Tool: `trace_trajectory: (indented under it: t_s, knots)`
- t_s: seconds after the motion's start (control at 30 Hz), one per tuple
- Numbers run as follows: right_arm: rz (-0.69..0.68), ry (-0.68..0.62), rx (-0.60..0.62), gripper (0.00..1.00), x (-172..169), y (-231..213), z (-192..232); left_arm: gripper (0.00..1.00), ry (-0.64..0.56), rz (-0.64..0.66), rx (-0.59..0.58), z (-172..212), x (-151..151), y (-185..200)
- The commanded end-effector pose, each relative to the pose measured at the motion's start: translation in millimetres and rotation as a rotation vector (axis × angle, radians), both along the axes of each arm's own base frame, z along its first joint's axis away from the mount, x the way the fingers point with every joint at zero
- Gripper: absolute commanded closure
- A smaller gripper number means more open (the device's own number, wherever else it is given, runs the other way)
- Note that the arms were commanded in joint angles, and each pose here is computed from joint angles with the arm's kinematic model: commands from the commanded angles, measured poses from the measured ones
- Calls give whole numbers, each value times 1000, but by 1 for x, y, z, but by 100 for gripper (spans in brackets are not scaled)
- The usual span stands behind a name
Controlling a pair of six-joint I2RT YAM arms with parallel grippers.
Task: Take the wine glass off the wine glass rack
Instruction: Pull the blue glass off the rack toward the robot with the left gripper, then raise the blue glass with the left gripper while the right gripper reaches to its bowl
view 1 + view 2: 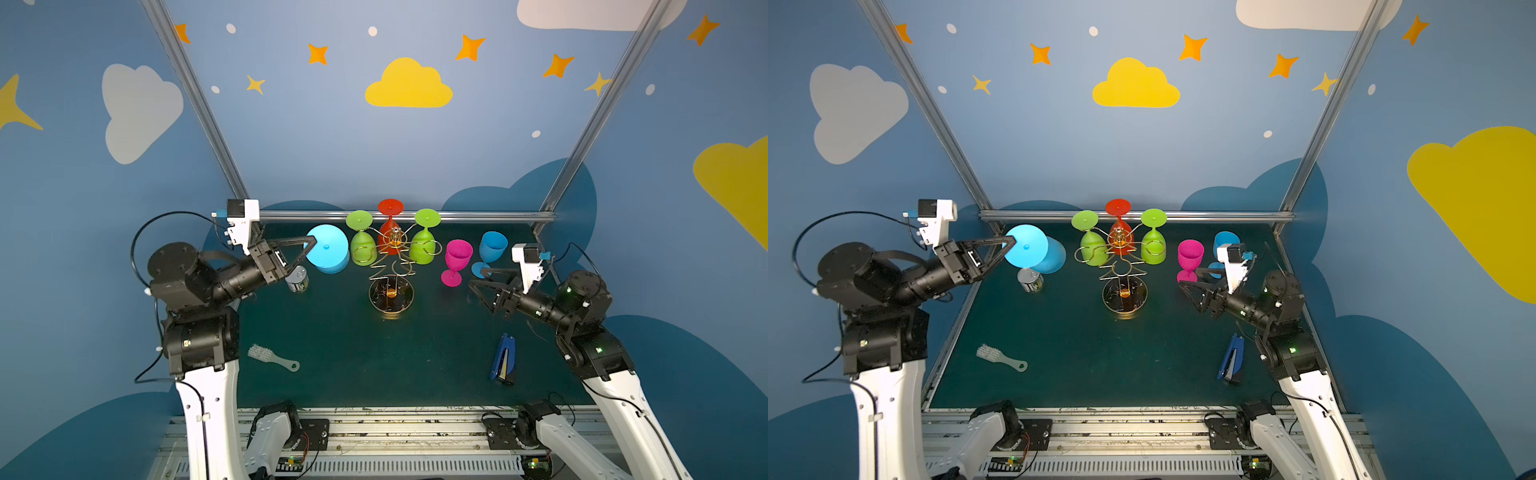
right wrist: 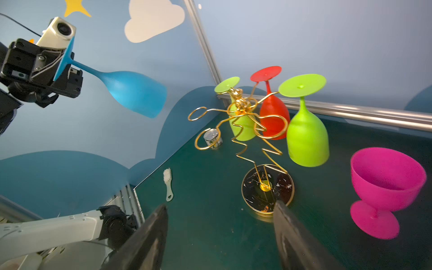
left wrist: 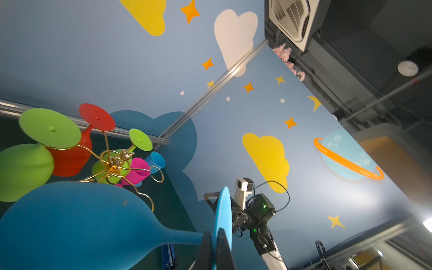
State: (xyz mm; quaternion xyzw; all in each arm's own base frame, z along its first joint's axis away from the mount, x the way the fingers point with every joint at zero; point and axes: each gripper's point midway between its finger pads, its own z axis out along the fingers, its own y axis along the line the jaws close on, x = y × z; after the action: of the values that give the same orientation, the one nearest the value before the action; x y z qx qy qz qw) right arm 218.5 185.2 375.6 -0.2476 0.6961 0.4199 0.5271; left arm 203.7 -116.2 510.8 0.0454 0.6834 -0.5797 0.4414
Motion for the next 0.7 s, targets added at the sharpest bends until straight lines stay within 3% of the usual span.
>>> trace_trajectory:
  t_s: [0.0, 0.17, 0.37, 0.67]
  knots:
    - [87, -152, 0, 29, -18, 13, 27, 97, -4, -132, 9, -1, -19, -14]
    - [210, -246, 6, 29, -39, 36, 38, 97, -5, -195, -2, -2, -23, -24]
    - [255, -351, -8, 28, -43, 62, 43, 97, 7, -256, -21, 0, -18, -33]
    - [183, -553, -25, 23, -25, 100, 65, 97, 50, -271, -58, 1, 4, -39]
